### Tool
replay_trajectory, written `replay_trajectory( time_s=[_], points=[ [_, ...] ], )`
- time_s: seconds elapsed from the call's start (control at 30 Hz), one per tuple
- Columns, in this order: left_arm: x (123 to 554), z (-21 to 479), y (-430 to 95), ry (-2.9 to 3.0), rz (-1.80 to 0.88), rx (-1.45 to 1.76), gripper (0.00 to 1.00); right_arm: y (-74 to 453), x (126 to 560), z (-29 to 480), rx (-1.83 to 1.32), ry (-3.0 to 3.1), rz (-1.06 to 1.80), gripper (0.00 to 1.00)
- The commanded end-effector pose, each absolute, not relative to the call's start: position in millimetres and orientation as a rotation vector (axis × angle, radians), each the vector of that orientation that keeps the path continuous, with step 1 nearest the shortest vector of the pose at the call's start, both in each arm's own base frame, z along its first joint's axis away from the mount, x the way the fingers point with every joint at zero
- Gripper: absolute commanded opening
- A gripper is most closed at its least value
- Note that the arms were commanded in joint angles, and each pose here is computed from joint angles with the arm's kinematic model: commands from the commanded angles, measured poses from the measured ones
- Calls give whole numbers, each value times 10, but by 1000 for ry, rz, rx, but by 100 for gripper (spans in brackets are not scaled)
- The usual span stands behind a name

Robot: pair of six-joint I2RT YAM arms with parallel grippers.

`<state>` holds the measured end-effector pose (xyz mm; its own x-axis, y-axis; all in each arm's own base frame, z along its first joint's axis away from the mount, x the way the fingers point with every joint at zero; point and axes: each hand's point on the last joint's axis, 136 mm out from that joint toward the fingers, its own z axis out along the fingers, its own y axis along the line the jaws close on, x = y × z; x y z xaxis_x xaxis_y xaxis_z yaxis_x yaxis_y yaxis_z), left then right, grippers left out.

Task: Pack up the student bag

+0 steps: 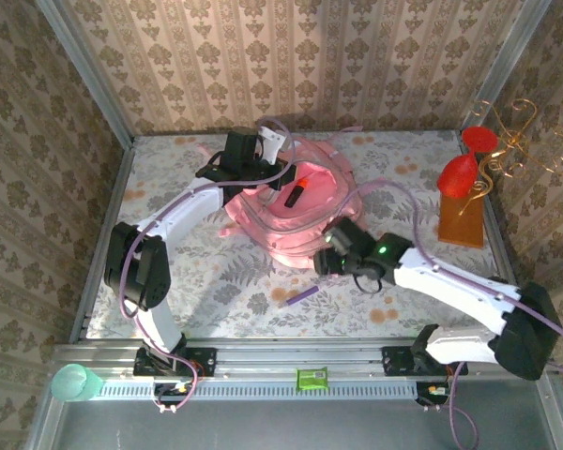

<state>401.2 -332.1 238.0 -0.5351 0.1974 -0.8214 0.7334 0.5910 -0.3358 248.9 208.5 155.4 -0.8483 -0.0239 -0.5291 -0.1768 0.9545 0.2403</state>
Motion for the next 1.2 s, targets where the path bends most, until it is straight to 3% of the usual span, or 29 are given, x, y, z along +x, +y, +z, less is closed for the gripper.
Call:
replay_trajectory(
  time_s=[0.0, 0.1, 0.27, 0.43, 0.53, 0.67, 0.83, 1.03, 1.17],
  points=[
    [4124, 2779, -3291, 1915, -887, 706, 0, 2333, 2938, 2122, -152, 2362, 573, 56],
    [4121, 2856, -3311, 1904, -909, 699, 0, 2466, 3399, 2377, -110, 2267, 615, 56],
    [4120, 3031, -3313, 1888, -917, 696, 0, 2500, 4094, 2252, -48, 2235, 489, 58],
    [4123, 3159, -3306, 1872, -906, 709, 0, 2361, 4479, 2127, -27, 2181, 285, 84],
    [4130, 3181, -3301, 1870, -907, 708, 0, 2289, 4495, 2187, -77, 2164, 204, 91],
    [4143, 3140, -3303, 1874, -908, 709, 0, 2248, 4220, 2355, -164, 2152, 235, 92],
    [4153, 3004, -3316, 1896, -920, 700, 0, 2407, 3358, 2298, -400, 2177, 368, 91],
    [4164, 2898, -3316, 1916, -911, 706, 0, 2736, 2343, 1583, -983, 2223, 344, 90],
    [4155, 2874, -3310, 1923, -908, 706, 0, 2894, 2041, 1187, -1286, 2165, 330, 90]
  ],
)
